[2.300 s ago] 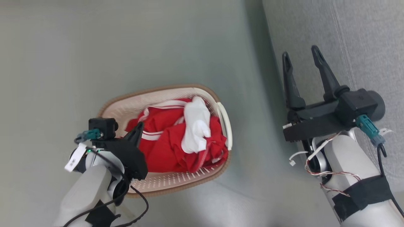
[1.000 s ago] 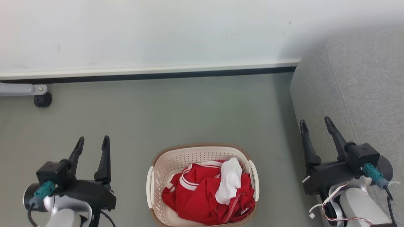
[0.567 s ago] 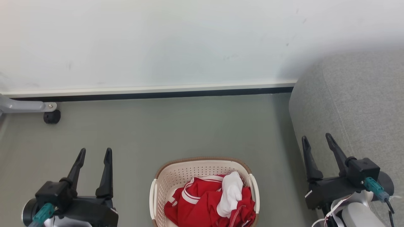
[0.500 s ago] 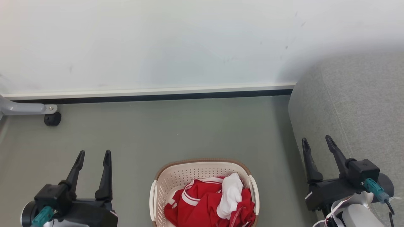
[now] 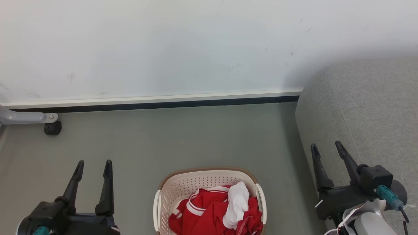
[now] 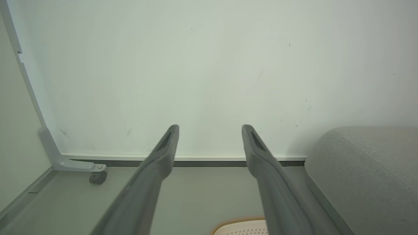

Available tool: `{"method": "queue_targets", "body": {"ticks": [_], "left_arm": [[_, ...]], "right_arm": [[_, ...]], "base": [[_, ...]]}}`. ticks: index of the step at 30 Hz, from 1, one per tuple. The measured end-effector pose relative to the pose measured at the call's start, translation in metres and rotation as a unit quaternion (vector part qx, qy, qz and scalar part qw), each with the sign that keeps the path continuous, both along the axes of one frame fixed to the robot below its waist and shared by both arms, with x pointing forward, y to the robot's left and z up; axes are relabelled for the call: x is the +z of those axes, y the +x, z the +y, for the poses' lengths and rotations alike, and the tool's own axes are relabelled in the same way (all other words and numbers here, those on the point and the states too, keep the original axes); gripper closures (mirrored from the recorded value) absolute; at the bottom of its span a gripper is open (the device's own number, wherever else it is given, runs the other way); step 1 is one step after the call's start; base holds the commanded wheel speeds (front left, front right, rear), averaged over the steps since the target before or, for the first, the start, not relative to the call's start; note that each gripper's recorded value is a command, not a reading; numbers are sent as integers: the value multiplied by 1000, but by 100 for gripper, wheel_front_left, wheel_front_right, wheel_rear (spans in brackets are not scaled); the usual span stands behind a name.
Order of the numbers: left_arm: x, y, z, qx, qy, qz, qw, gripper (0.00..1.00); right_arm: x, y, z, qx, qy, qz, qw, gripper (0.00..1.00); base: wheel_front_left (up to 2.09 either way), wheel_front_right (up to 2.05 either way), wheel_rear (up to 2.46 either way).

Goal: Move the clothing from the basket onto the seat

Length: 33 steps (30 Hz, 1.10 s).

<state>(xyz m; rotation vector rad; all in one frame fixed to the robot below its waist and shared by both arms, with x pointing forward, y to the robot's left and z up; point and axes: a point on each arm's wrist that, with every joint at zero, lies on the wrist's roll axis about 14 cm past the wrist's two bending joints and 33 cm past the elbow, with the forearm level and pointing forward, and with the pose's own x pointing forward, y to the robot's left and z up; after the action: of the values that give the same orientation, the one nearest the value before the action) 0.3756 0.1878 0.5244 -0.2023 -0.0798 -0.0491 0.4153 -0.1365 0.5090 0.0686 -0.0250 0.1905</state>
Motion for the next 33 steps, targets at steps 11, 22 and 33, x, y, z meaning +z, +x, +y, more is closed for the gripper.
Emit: {"method": "queue_targets", "body": {"ticks": [11,22,33], "left_arm": [[5,-1,0,1,6,-4,1000,0],[4,2,-1,4,3,6,1000,0],[-12,18,-17,-19,1,36,999,0]], "right_arm": [[2,1,1,2,1,1,1000,0],[2,1,2,4,3,5,1000,0],[0,10,1,1,9,8,1000,0]], "base": [[0,0,0],[0,0,0],[0,0,0]]}}
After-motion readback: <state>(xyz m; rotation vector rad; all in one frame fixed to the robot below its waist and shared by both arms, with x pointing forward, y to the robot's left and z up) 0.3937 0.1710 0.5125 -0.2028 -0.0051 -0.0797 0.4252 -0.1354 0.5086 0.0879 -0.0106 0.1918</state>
